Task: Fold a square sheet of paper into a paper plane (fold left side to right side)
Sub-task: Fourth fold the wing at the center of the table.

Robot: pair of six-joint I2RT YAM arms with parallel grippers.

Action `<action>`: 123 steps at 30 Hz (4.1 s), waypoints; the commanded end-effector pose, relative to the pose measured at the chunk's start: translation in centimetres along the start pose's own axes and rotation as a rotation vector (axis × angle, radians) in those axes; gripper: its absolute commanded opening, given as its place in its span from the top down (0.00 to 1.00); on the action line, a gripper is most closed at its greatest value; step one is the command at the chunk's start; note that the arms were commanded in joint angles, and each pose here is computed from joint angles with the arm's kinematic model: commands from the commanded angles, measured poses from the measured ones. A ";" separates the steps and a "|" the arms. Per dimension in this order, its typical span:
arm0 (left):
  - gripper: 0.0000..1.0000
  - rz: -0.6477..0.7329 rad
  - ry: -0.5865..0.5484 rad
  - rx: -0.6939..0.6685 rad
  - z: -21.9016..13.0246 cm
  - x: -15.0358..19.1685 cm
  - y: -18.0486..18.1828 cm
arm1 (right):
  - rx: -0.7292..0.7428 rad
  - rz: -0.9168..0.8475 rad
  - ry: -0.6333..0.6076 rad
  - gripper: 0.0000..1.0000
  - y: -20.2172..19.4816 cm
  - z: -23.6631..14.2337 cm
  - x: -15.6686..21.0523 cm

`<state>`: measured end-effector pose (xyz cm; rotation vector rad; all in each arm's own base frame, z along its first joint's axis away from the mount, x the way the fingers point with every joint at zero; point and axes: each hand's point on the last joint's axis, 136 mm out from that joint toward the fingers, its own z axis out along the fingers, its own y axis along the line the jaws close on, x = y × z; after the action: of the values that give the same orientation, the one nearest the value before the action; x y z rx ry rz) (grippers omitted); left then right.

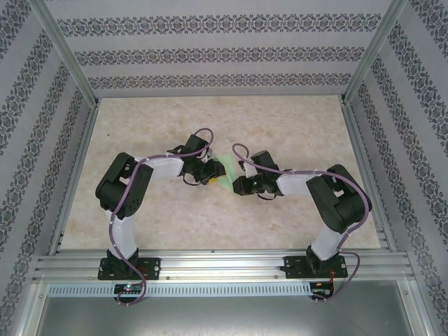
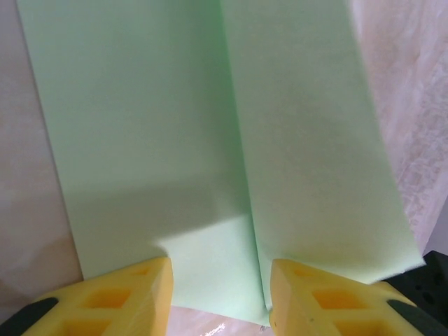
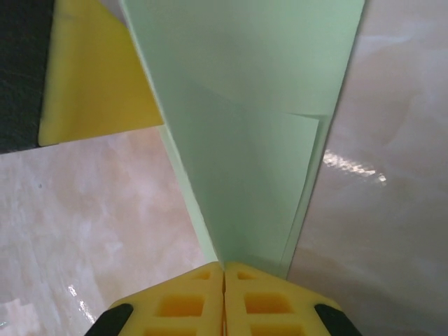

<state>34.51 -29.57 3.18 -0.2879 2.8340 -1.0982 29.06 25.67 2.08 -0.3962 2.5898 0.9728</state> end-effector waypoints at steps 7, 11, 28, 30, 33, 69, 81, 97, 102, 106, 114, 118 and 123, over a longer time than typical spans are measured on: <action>0.52 0.005 0.004 0.033 1.1 -0.4 -0.8 | -0.052 0.038 -0.014 0.91 -0.1 0.3 -0.3; 0.51 0.008 0.001 0.035 1.0 -0.5 -1.0 | -0.059 0.042 -0.011 0.91 -0.1 0.3 -0.2; 0.56 0.055 -0.028 0.023 -0.5 -1.4 -2.7 | -0.054 0.047 0.000 0.91 -0.3 0.4 0.1; 0.56 0.046 -0.021 0.024 -0.1 -1.4 -2.4 | -0.054 0.049 0.000 0.91 -0.3 0.4 0.2; 0.58 0.039 -0.016 0.023 0.4 -1.3 -2.1 | -0.052 0.054 0.001 0.90 -0.4 0.4 0.2; 0.60 0.007 0.001 -0.022 1.9 -1.1 0.0 | -0.139 0.078 -0.128 0.70 1.1 -3.2 -7.1; 0.60 0.006 0.004 -0.022 1.8 -0.9 0.1 | -0.202 0.129 -0.117 0.71 0.2 -0.3 -9.0; 0.60 0.001 0.006 -0.028 1.9 -0.9 0.4 | -0.238 0.152 -0.092 0.89 0.0 0.7 -8.5; 0.60 0.001 0.007 -0.029 1.9 -0.8 0.4 | -0.219 0.154 -0.093 0.94 -0.6 0.6 -8.7; 0.60 0.000 0.007 -0.029 1.9 -0.7 0.5 | -0.190 0.155 -0.089 0.94 -1.4 0.6 -8.6; 0.60 -0.004 0.008 -0.028 1.9 -0.6 0.6 | -0.170 0.155 -0.075 0.94 -2.2 0.7 -8.5; 0.60 -0.003 0.009 -0.026 1.9 -0.6 0.6 | -0.151 0.165 -0.072 0.94 -2.8 0.7 -8.1; 0.60 -0.002 0.010 -0.025 1.9 -0.5 0.6 | -0.146 0.183 -0.078 0.94 -3.4 0.6 -8.0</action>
<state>36.11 -30.47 2.99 -0.2768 2.8213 -1.1015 36.99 25.33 3.48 -0.1538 2.5361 1.2519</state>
